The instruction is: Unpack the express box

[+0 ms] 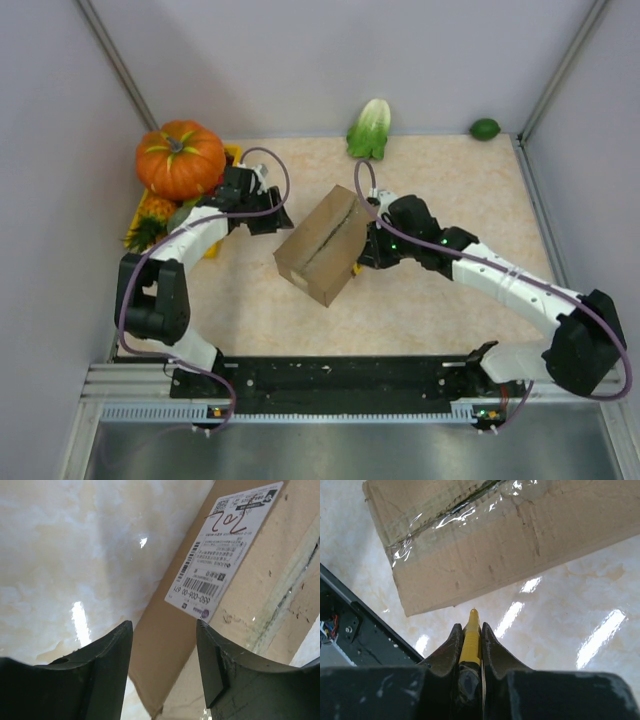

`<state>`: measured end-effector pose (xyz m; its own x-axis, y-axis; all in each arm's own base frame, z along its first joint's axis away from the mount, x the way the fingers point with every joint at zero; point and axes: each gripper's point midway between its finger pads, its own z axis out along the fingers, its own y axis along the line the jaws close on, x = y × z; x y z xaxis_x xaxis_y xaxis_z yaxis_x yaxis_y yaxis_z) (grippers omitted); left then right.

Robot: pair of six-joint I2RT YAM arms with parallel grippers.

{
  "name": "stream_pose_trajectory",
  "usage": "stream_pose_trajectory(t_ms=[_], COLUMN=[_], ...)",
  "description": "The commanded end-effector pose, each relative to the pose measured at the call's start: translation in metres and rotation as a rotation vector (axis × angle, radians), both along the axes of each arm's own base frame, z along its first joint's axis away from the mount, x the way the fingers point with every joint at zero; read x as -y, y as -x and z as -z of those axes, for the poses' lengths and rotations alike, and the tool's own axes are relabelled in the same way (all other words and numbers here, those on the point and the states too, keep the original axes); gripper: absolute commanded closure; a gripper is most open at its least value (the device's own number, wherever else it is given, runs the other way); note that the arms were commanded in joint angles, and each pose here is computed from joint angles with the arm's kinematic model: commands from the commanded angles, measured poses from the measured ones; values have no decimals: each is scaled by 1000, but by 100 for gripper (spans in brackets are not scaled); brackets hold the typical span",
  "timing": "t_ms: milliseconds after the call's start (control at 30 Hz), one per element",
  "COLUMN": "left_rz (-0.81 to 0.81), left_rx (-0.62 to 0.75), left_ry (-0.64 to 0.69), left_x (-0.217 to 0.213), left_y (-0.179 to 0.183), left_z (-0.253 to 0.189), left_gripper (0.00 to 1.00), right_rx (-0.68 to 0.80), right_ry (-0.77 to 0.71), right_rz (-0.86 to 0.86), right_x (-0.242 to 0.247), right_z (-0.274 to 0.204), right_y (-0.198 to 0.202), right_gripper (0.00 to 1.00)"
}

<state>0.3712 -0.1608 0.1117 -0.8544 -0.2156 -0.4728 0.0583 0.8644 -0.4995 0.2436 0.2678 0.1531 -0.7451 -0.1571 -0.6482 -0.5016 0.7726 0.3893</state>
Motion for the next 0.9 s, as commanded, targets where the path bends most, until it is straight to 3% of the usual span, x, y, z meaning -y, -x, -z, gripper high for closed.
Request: stream_pose_trajectory(t_ms=[0, 167, 333, 667, 867], left_rz=[25, 129, 208, 224, 233], left_rx=[104, 99, 29, -41, -71], left_ry=[-50, 27, 120, 61, 58], left_x=[-16, -9, 4, -5, -5], left_y=[11, 39, 65, 73, 75], left_z=[-33, -41, -26, -15, -8], left_gripper=[42, 43, 48, 50, 48], right_rx=[95, 192, 387, 774, 820], right_ry=[-26, -104, -110, -201, -155], right_rz=[-47, -138, -250, -320, -383], right_x=[10, 3, -33, -91, -110], right_z=[-45, -88, -110, -128, -106], right_y=[13, 24, 33, 22, 17], right_gripper=[100, 100, 100, 100, 100])
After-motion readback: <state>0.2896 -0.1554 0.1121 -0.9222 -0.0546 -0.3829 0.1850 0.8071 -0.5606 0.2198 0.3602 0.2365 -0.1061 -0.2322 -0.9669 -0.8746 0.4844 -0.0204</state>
